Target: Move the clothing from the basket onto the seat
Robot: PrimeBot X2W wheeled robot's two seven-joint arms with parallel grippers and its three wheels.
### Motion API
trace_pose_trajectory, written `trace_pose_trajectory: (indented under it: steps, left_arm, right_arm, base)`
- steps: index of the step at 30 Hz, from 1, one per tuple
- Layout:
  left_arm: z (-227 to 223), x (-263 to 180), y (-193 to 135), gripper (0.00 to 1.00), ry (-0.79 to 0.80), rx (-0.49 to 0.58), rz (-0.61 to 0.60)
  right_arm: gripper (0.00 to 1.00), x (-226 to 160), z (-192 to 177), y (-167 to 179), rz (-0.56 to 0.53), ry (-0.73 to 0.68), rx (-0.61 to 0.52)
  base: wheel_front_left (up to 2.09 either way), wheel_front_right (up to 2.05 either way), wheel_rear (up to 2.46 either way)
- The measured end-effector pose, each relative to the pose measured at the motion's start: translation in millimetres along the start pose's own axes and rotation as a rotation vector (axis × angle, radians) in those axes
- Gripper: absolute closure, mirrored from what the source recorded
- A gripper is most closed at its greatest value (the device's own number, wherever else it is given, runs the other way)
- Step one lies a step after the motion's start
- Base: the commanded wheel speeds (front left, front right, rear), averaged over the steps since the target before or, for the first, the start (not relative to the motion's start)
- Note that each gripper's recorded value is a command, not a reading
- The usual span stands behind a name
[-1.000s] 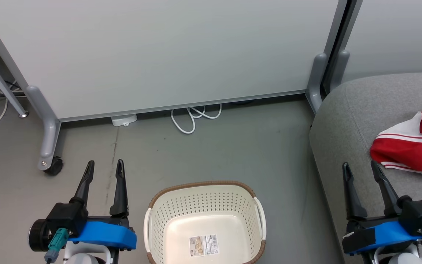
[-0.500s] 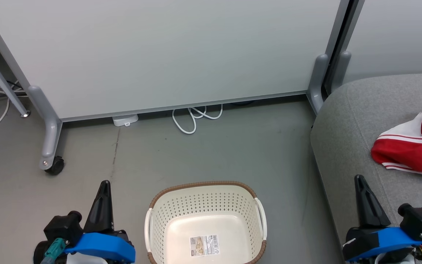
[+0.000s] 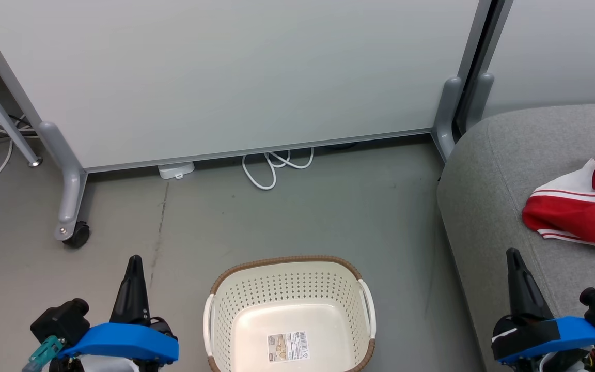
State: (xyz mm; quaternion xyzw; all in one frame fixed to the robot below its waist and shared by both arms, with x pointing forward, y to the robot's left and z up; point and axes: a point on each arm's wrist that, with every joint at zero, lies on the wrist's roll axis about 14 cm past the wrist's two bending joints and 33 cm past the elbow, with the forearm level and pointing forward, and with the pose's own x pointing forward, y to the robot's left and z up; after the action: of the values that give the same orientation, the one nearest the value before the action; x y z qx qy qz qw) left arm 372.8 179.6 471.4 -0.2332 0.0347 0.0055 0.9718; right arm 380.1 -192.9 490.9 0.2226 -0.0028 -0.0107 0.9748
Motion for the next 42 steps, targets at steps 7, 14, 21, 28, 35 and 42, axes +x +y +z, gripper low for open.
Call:
trace_pose_trajectory:
  steps: [7, 14, 21, 28, 35, 42]
  left_arm:
    - [1.9, 0.6, 3.6, 1.0, 0.003, -0.11, 0.019]
    - [5.0, 1.8, 6.5, 1.0, -0.001, -0.215, 0.032]
    - [5.8, 2.4, 7.8, 1.0, 0.004, -0.311, 0.039]
    - [8.2, 3.5, 8.9, 1.0, 0.003, -0.401, 0.043]
    - [11.6, 4.9, 9.9, 1.0, -0.002, -0.484, 0.045]
    - [13.5, 6.0, 9.5, 1.0, -0.003, -0.564, 0.042]
  right_arm:
    - [1.0, 0.3, -0.2, -3.3, -0.02, 0.009, 0.112]
    - [1.0, 0.3, -0.8, -5.7, -0.036, 0.017, 0.216]
    - [1.0, 0.9, -0.4, -7.3, -0.046, 0.02, 0.315]
    - [1.0, 1.6, -0.2, -7.8, -0.052, 0.025, 0.405]
    - [1.0, 2.0, 0.1, -8.2, -0.056, 0.028, 0.492]
    - [1.0, 3.4, 1.6, -7.5, -0.054, 0.028, 0.571]
  base:
    - [0.0, 0.0, 0.0]
    - [0.0, 0.0, 0.0]
    - [0.0, 0.0, 0.0]
    - [0.0, 0.0, 0.0]
    - [0.0, 0.0, 0.0]
    - [0.0, 0.0, 0.0]
